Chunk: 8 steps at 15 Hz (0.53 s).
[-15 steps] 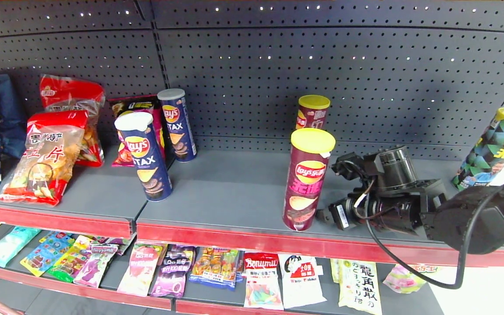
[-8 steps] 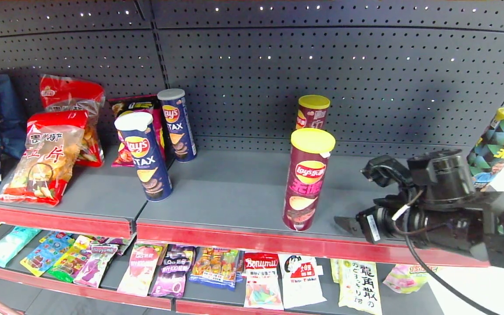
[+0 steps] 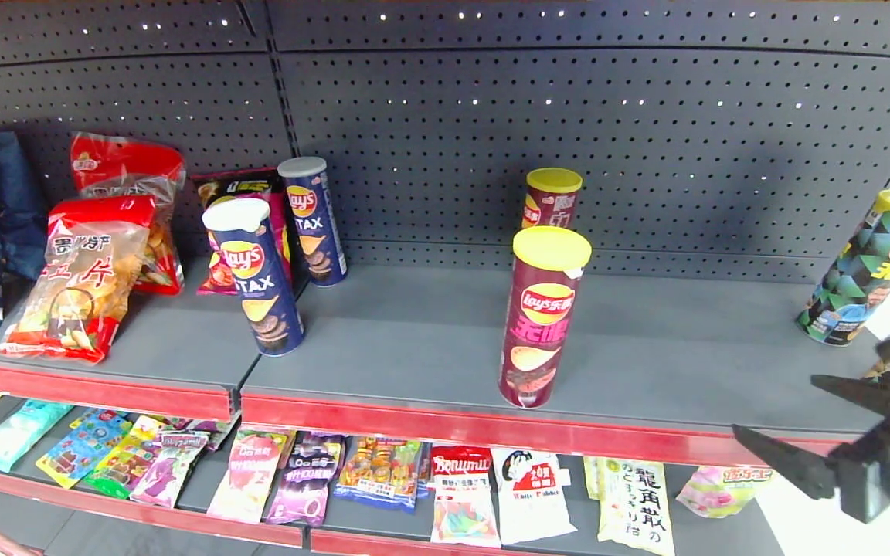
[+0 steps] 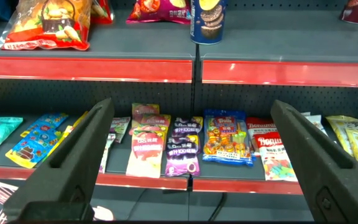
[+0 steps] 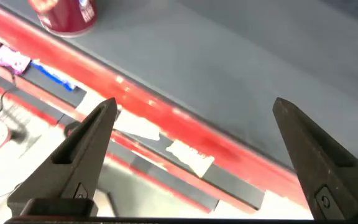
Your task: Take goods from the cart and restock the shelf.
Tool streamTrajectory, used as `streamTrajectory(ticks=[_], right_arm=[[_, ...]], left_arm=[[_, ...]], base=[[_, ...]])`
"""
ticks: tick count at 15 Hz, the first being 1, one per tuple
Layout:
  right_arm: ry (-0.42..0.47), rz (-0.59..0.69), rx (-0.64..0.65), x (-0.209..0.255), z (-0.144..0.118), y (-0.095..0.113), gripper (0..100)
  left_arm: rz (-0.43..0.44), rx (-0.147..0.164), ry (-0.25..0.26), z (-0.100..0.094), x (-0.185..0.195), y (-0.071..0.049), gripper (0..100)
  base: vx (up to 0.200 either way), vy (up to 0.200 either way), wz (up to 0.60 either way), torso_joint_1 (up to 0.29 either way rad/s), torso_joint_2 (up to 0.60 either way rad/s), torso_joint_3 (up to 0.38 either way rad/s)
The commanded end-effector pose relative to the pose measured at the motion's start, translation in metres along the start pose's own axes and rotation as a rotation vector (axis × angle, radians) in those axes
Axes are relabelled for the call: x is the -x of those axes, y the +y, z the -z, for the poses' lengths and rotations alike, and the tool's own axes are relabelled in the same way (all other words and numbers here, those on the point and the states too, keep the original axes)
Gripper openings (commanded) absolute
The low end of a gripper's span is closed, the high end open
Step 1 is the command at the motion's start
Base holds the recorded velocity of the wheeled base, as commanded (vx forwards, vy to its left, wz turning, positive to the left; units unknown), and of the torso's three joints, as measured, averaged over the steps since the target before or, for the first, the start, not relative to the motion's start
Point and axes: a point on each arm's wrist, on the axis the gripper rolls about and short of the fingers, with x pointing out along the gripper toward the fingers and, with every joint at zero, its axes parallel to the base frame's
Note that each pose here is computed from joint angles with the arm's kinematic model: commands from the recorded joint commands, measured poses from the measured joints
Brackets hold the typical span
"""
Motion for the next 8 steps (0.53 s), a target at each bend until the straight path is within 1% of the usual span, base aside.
streamTrajectory(ticks=[1, 5, 8], right_arm=[[-0.125, 0.105, -0.009, 0.052, 0.045, 0.003, 100], [-0.313, 0.187, -0.012, 0.086, 0.085, 0.022, 100], [-0.390, 0.230, -0.010, 0.103, 0.119, 0.037, 100]], left_arm=[[0.000, 0.001, 0.002, 0.000, 0.000, 0.000, 100], [0.000, 0.001, 0.002, 0.000, 0.000, 0.000, 100], [0.000, 0.001, 0.002, 0.000, 0.000, 0.000, 100]], base=[[0.000, 0.000, 0.00, 0.000, 0.00, 0.000], [0.000, 0.000, 0.00, 0.000, 0.00, 0.000], [0.000, 0.000, 0.00, 0.000, 0.00, 0.000]])
